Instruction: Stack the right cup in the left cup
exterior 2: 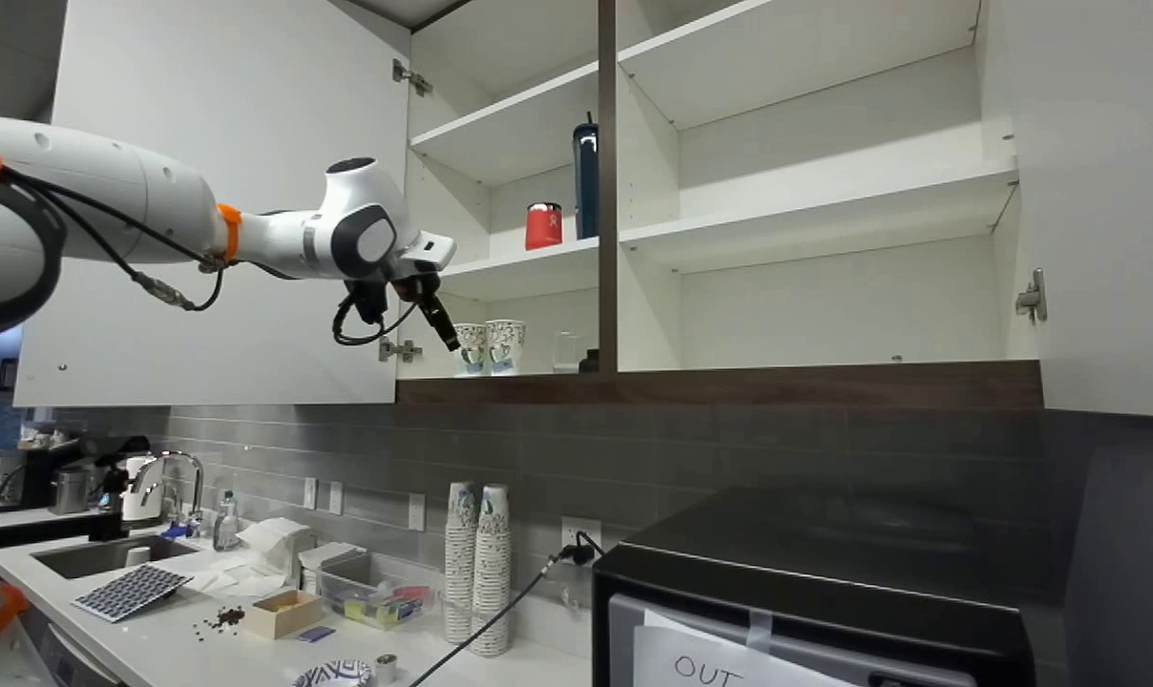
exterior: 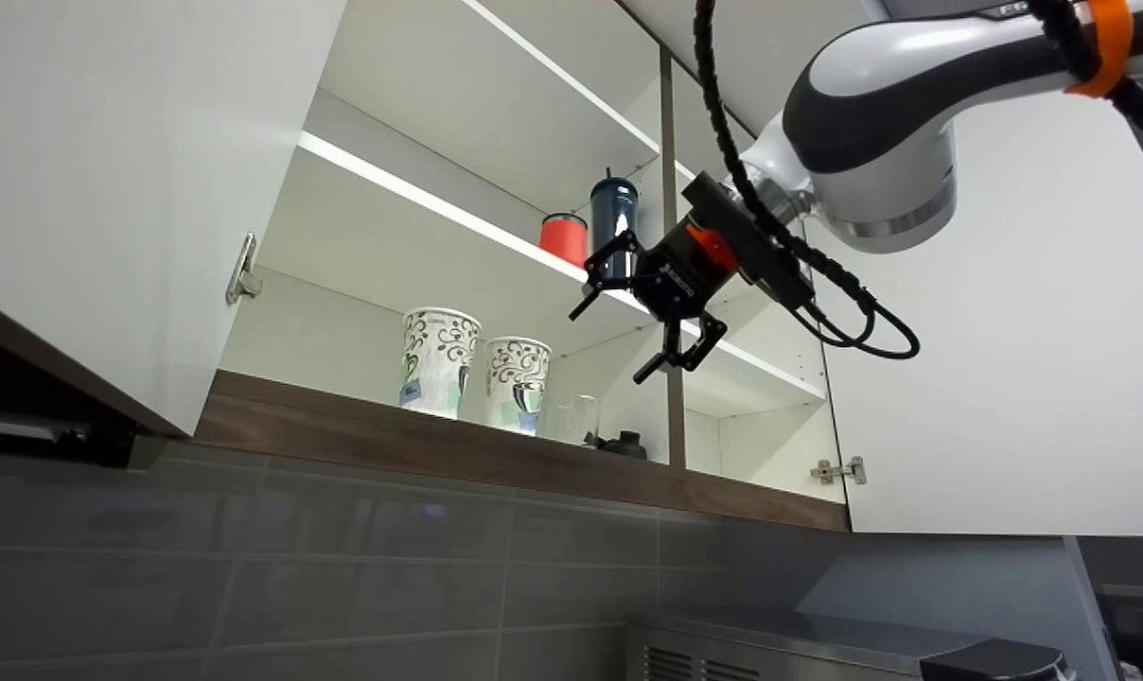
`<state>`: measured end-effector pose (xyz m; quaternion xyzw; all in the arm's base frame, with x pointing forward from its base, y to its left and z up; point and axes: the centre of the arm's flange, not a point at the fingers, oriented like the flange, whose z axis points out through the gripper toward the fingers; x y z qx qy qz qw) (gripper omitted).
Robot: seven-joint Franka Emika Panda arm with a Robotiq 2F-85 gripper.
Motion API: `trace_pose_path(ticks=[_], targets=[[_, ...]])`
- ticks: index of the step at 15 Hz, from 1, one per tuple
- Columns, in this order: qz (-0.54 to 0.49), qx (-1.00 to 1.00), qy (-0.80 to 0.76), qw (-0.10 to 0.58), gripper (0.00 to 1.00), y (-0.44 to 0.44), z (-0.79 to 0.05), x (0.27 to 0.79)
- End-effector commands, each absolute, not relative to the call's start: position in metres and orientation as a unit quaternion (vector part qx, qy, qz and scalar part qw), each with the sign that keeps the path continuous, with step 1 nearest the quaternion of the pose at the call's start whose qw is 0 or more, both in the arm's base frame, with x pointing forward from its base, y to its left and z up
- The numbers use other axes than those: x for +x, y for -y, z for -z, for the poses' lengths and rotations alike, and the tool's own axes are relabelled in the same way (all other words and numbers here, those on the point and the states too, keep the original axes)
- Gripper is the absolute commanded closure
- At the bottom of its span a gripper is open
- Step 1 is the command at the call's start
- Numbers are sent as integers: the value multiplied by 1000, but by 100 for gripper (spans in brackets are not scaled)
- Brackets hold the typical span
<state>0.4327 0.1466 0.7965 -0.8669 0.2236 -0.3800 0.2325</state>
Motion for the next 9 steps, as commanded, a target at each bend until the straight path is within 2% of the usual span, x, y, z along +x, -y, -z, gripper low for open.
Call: trace_pose_path(ticks=[1, 9], targets=[[382, -855, -262, 234, 0, -153, -813, 461], [413, -828, -301, 232, 0, -167, -832, 498]])
